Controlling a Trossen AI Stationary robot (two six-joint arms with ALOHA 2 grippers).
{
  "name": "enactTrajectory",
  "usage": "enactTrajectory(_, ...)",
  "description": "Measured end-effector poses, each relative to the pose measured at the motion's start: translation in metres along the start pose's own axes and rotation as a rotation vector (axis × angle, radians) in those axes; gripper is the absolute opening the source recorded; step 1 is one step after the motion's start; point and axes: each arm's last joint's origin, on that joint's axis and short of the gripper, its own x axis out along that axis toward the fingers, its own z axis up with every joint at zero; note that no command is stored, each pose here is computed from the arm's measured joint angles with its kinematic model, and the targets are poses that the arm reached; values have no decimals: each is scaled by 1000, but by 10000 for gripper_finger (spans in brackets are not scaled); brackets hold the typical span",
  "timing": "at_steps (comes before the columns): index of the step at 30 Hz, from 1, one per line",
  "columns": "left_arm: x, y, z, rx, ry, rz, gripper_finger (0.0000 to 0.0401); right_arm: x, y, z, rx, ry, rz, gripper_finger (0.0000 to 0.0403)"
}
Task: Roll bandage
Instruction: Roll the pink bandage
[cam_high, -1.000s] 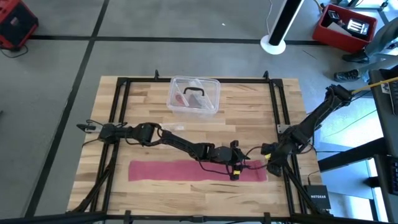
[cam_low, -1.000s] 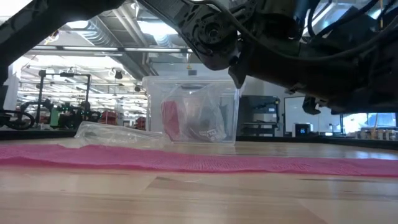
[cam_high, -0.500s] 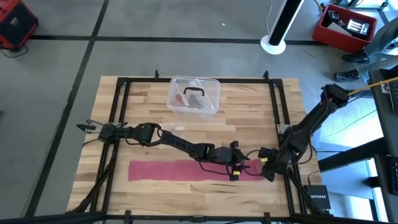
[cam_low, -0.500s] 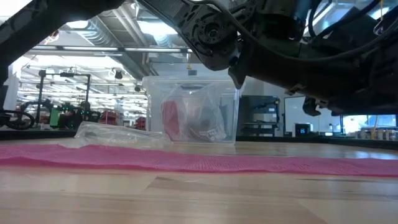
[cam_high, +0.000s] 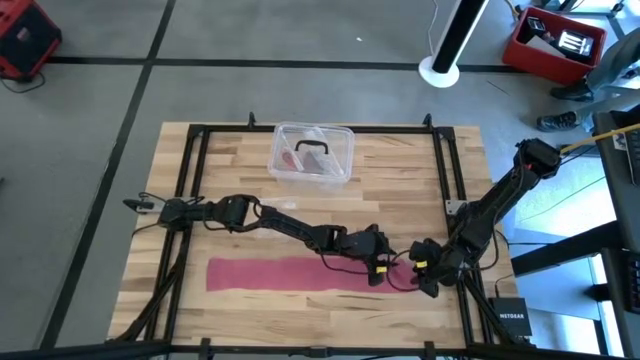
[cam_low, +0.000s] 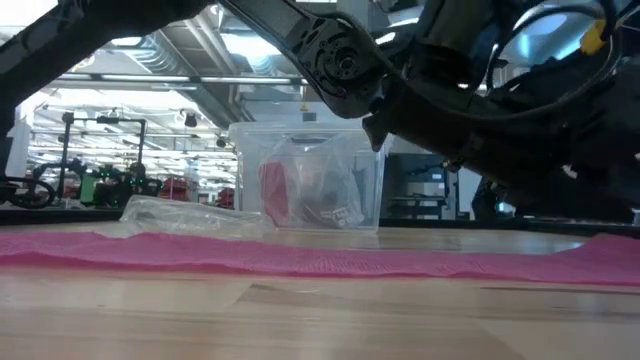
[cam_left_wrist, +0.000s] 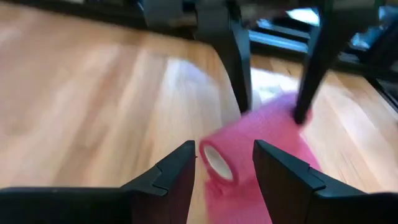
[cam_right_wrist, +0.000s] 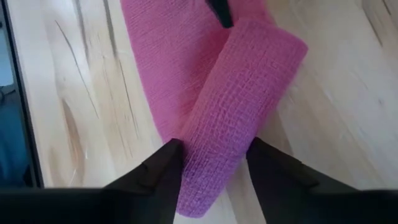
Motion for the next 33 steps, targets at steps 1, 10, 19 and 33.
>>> enactTrajectory(1,0,0,-1,-8,18,-18,155,0,0,0,-1,-1,-1,175)
enactTrajectory(10,0,4,-2,-40,53,-67,155,0,-1,0,-3,-9,-10,173)
enactTrajectory(19,0,5,-1,-55,59,-82,155,1,-2,2,-6,-91,-40,172)
enactTrajectory(33,0,11,-1,-159,88,-149,150,2,-4,4,-30,-161,-78,172)
